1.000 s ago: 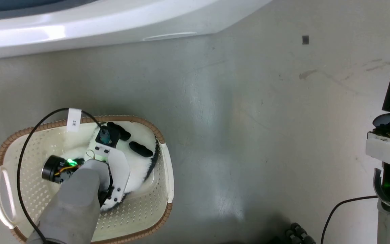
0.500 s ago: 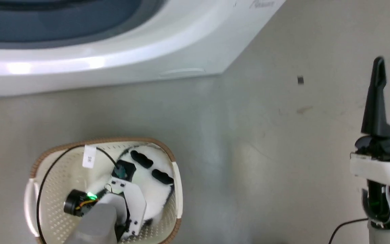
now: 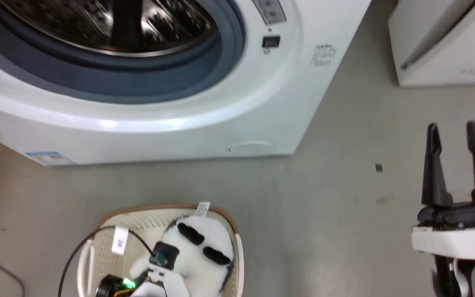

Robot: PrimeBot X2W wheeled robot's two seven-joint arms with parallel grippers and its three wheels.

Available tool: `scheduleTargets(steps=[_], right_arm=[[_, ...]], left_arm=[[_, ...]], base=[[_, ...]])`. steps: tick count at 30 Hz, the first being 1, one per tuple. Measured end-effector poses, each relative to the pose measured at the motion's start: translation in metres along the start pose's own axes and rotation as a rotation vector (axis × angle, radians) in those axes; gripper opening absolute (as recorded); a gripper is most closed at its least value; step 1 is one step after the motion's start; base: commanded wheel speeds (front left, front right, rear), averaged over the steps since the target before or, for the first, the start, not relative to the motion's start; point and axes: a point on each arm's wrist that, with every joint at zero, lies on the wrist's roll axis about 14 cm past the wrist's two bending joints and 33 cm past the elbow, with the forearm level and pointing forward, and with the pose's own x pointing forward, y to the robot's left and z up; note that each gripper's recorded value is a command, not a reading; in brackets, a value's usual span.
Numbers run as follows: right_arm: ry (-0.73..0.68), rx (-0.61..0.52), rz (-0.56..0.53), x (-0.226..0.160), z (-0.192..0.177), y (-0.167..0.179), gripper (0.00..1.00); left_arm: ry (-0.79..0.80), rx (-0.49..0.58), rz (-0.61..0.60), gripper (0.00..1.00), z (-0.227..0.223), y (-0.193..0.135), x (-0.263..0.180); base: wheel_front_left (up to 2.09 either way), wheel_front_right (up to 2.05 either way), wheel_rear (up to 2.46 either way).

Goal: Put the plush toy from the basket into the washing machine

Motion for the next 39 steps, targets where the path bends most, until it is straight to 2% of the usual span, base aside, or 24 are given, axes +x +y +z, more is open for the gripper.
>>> scheduleTargets(steps=[19,39], right_arm=[[-0.070,0.031,0.068,-0.030,0.039,0.027,1.00],[-0.092,0.037,0.093,-0.038,0.050,0.035,1.00]], left_arm=[[-0.333,-0.003,0.084,0.00,0.050,0.005,-0.059],[-0.818,-0.040,0.234,0.00,0.162,0.032,-0.135]], base=[[0.00,0.00,0.00],[0.00,0.00,0.00]])
